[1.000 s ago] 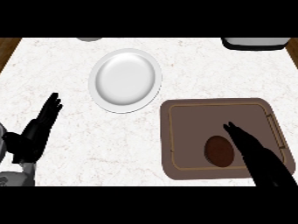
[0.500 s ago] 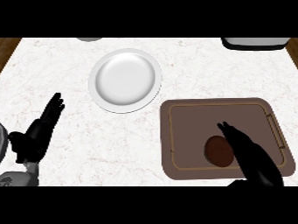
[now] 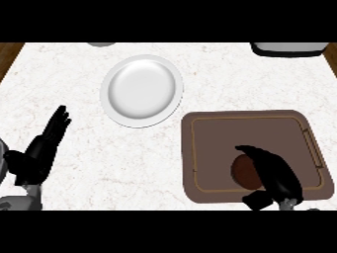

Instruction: Pick the cupcake from the tray and place it in the plate

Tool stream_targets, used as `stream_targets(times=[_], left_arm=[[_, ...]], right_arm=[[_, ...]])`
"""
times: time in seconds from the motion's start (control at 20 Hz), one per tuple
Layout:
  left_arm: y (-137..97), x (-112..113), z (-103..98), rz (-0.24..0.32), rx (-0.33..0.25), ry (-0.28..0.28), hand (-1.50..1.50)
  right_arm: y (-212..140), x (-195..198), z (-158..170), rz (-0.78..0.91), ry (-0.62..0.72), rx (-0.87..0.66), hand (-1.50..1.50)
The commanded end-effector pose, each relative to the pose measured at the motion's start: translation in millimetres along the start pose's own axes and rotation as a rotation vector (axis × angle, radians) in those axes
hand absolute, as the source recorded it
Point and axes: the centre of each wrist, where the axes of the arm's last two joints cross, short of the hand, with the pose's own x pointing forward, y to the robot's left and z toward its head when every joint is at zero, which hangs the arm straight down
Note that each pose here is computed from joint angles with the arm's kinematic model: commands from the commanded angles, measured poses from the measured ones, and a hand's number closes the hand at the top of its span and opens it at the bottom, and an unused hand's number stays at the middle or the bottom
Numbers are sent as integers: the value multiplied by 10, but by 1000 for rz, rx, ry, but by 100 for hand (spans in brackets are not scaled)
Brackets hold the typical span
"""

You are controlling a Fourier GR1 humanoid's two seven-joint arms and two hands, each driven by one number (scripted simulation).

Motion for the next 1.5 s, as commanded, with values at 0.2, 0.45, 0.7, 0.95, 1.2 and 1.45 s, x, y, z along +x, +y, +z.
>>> stream_targets(times=[0.2, 0.45, 0.7, 0.95, 1.2, 1.45], left_arm=[[115, 24, -145, -5, 3, 4, 0], [-109, -20, 42, 6, 2, -5, 0], [-152, 104, -12, -1, -17, -4, 0], [-38, 66, -137, 2, -9, -12, 0], [-178, -57, -54, -15, 11, 10, 0], [-92, -196, 67, 0, 14, 3, 0]], right_arm=[[226, -29, -19, 4, -96, 23, 150], [58, -181, -132, 25, -161, -44, 150], [-35, -60, -449, 34, -32, -194, 150], [-413, -66, -664, 1, 53, -367, 150], [-505, 185, -330, -16, -50, -438, 150], [-763, 484, -45, -10, -107, -536, 150]])
